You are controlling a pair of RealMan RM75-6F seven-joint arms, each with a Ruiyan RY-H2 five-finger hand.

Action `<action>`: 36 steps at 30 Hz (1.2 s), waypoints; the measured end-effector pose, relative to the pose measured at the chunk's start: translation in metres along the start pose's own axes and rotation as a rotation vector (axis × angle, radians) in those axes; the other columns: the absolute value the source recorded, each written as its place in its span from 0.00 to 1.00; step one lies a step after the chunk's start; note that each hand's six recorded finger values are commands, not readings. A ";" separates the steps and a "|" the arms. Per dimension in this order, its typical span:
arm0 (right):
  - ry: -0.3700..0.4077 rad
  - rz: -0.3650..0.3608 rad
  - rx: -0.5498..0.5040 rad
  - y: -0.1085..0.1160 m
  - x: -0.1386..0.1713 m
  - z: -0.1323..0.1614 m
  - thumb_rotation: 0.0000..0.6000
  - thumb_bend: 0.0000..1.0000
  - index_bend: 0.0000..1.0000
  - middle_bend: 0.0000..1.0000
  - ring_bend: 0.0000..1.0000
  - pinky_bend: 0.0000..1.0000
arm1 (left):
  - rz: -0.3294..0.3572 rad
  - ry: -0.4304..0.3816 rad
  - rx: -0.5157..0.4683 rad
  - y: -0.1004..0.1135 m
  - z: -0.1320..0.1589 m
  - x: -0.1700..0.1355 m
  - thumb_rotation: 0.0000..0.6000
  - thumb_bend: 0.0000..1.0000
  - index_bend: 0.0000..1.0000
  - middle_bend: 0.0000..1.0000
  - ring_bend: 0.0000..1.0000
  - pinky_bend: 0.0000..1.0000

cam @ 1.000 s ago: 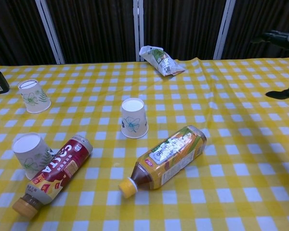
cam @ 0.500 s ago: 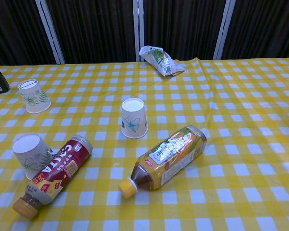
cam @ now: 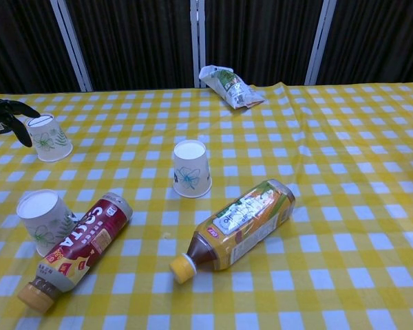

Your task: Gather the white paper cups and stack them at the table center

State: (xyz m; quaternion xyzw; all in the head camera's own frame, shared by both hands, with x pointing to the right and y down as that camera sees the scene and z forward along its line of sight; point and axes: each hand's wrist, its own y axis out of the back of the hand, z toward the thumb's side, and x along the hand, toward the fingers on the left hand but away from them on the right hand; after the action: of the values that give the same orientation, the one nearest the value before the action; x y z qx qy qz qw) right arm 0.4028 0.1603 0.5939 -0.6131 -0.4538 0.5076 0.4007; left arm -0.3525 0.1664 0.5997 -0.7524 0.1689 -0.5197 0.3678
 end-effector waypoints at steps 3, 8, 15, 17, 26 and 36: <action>-0.014 -0.010 -0.008 0.004 -0.001 -0.005 1.00 0.12 0.05 0.00 0.00 0.00 | -0.026 -0.011 0.035 -0.002 0.005 0.006 1.00 0.13 0.25 0.00 0.00 0.00; -0.016 -0.017 -0.012 0.007 -0.001 -0.007 1.00 0.12 0.05 0.00 0.00 0.00 | -0.075 -0.023 0.075 -0.011 0.012 0.015 1.00 0.13 0.26 0.00 0.00 0.00; -0.021 -0.019 -0.017 0.009 -0.002 -0.009 1.00 0.12 0.05 0.00 0.00 0.00 | -0.086 -0.028 0.115 -0.027 0.020 0.028 1.00 0.13 0.29 0.00 0.00 0.00; -0.022 -0.021 -0.021 0.010 -0.001 -0.010 1.00 0.12 0.05 0.00 0.00 0.00 | -0.083 -0.030 0.119 -0.030 0.024 0.032 1.00 0.13 0.31 0.00 0.00 0.00; -0.018 -0.032 -0.031 0.013 -0.001 -0.010 1.00 0.12 0.05 0.00 0.00 0.00 | -0.066 -0.025 0.118 -0.041 0.031 0.044 1.00 0.25 0.41 0.00 0.00 0.00; -0.016 -0.041 -0.038 0.017 0.000 -0.010 1.00 0.12 0.05 0.00 0.00 0.00 | -0.042 -0.023 0.088 -0.036 0.032 0.047 1.00 0.33 0.44 0.00 0.00 0.00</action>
State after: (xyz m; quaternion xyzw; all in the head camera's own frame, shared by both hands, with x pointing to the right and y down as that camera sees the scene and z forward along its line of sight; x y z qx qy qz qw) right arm 0.4152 0.1555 0.5793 -0.6071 -0.4789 0.4954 0.3958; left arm -0.3090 0.1735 0.6508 -0.7447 0.1256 -0.5257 0.3914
